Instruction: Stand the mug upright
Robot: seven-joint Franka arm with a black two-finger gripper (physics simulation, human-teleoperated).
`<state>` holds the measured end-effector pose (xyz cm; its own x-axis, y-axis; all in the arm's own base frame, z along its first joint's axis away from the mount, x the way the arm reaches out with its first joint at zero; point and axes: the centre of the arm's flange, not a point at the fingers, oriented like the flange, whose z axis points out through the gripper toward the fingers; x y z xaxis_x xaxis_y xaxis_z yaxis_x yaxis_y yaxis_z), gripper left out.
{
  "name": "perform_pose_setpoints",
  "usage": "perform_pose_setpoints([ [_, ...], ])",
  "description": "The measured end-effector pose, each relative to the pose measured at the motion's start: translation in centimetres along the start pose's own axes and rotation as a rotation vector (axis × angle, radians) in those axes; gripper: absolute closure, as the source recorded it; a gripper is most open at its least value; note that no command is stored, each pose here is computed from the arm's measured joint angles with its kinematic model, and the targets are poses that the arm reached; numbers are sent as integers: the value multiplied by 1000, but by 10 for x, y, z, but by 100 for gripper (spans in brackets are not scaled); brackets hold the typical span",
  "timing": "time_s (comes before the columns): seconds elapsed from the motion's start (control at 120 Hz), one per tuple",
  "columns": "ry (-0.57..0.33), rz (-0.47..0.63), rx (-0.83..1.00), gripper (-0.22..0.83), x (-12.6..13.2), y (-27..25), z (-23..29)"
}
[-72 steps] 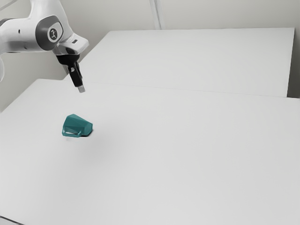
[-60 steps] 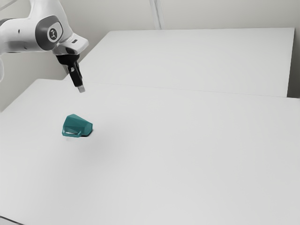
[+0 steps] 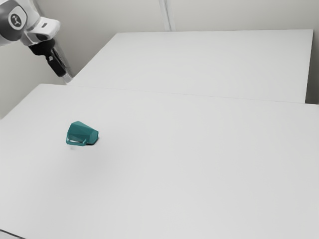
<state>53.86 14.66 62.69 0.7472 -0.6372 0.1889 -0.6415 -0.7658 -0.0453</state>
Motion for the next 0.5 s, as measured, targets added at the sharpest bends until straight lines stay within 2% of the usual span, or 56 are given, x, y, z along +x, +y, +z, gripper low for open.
perform_pose_setpoints([
  [0.083, 24, -101, -8, 0, -44, -28, -6],
  [0.25, 59, -339, -37, 0, -148, -81, -3],
  [0.4, 123, -556, -102, 0, -243, -110, 25],
  [0.45, 146, -597, -142, 0, -256, -117, 45],
  [0.5, 157, -582, -183, 0, -241, -119, 67],
])
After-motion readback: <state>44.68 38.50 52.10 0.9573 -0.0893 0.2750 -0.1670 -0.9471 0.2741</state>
